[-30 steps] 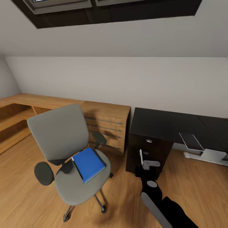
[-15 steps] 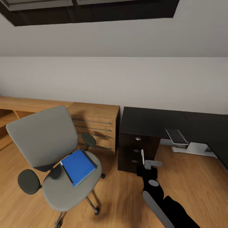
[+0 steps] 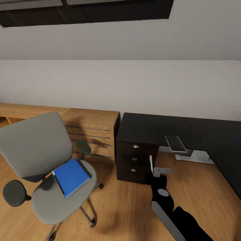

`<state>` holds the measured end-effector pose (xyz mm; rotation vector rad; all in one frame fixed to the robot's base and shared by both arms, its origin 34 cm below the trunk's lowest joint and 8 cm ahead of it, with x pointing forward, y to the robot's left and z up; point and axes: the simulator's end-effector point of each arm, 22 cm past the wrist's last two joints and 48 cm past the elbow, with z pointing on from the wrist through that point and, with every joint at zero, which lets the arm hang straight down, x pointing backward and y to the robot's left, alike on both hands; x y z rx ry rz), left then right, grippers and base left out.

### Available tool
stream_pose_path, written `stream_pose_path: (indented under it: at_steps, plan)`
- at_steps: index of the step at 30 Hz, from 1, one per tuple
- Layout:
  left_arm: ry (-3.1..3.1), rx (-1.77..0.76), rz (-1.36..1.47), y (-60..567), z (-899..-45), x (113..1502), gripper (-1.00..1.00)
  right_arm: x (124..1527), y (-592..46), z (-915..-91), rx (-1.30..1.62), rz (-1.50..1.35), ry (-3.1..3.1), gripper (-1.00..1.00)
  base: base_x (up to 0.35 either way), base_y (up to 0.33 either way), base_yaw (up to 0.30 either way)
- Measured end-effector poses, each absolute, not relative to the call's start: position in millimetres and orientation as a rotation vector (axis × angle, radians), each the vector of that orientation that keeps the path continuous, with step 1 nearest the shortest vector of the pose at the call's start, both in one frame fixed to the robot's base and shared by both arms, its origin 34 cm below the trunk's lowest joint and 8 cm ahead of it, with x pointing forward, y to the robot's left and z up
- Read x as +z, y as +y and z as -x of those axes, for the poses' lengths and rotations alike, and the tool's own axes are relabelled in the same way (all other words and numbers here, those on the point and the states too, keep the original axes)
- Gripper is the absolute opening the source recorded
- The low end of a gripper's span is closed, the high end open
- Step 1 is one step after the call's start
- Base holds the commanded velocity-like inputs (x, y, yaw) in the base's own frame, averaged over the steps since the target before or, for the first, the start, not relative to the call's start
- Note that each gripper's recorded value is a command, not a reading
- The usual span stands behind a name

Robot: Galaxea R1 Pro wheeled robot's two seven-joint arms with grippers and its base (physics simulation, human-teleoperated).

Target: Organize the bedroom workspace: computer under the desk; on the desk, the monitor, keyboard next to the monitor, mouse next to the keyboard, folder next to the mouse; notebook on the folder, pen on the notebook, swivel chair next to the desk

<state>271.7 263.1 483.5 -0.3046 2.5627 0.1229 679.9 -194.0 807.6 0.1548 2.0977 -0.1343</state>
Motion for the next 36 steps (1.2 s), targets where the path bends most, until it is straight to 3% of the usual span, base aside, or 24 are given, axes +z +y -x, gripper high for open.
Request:
stream_pose_path:
  at_steps: [12,26,36]
  plan:
    - [2.562,0.118,0.304,260.7,-271.9,483.6,1.0,829.4,-211.7,-680.1,-0.19,-0.202,2.052,-1.0,0.008,-0.298,0.0]
    - [2.562,0.111,0.303,256.9,-272.0,483.7,1.0,833.1,-192.2,-676.5,-0.161,-0.15,2.043,-1.0,0.199,-0.212,0.0]
    - [2.565,0.102,0.302,251.9,-271.9,483.5,1.0,874.0,-235.0,-705.7,-0.223,-0.226,1.999,-1.0,0.102,-0.097,0.0]
